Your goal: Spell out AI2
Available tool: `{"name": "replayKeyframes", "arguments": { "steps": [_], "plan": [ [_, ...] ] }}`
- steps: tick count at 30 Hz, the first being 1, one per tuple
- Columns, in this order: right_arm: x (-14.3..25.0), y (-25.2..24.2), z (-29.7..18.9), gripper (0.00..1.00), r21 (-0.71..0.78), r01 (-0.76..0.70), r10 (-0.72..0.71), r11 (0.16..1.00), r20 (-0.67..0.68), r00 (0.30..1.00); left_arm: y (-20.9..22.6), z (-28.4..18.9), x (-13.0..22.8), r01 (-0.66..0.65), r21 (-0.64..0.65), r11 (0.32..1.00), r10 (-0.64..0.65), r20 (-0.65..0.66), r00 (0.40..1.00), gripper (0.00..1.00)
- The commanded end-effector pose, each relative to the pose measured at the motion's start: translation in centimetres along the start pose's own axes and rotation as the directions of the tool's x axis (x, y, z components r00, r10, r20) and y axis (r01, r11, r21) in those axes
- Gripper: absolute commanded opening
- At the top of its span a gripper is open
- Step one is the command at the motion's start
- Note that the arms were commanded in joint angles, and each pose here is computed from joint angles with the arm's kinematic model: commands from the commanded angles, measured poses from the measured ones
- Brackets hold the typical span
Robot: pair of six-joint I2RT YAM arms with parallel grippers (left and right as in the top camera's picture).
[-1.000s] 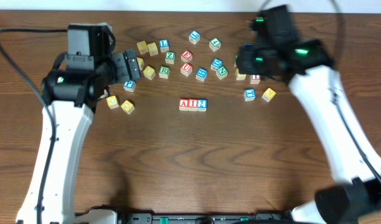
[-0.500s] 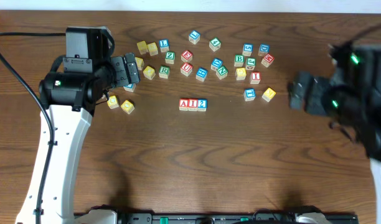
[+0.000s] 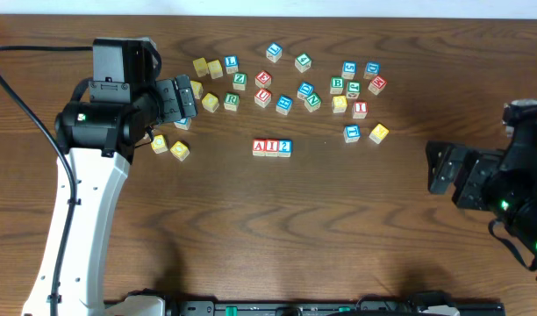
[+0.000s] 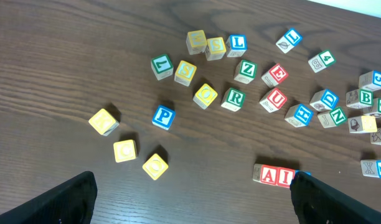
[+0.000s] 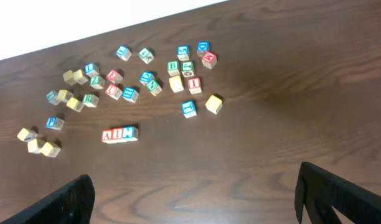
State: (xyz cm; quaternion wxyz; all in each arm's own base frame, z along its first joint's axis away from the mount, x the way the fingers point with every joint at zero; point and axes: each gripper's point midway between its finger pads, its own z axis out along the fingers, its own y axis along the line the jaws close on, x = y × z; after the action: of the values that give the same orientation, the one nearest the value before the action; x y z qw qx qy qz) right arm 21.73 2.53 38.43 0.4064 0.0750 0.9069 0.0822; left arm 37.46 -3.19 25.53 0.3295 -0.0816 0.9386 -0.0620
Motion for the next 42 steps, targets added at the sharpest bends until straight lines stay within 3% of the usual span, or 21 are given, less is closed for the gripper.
{"name": "replayKeyframes", "arguments": {
  "steps": [1,7,14,27,36,42],
  "plan": [
    [0.1,-0.4,-0.4,0.99,0.017,0.006,-0.006,1.0,0.006,1.0,0.2,-0.1,-0.4,0.004,-0.012,1.0,-0.004,0.008,1.0,0.98],
    [-0.5,-0.8,0.7,0.99,0.047,0.005,-0.006,0.999,0.02,1.0,0.2,-0.1,-0.4,0.004,-0.012,1.0,-0.004,0.008,1.0,0.98],
    [-1.1,-1.3,3.9,0.99,0.038,-0.004,-0.003,0.999,0.18,0.984,0.2,-0.1,-0.4,0.004,-0.012,1.0,-0.004,0.008,1.0,0.98],
    [5.4,-3.2,11.8,0.99,-0.018,-0.005,0.011,1.0,0.361,0.932,0.2,-0.1,-0.4,0.004,-0.012,1.0,-0.004,0.008,1.0,0.98],
    [9.7,-4.4,14.7,0.99,-0.073,0.005,0.035,0.997,0.531,0.847,0.2,-0.1,-0.4,0.004,-0.012,1.0,-0.004,0.008,1.0,0.98],
    [11.9,-4.9,16.0,0.99,-0.088,0.011,0.042,0.996,0.571,0.82,0.2,-0.1,-0.4,0.004,-0.012,1.0,-0.004,0.008,1.0,0.98]
  ]
}}
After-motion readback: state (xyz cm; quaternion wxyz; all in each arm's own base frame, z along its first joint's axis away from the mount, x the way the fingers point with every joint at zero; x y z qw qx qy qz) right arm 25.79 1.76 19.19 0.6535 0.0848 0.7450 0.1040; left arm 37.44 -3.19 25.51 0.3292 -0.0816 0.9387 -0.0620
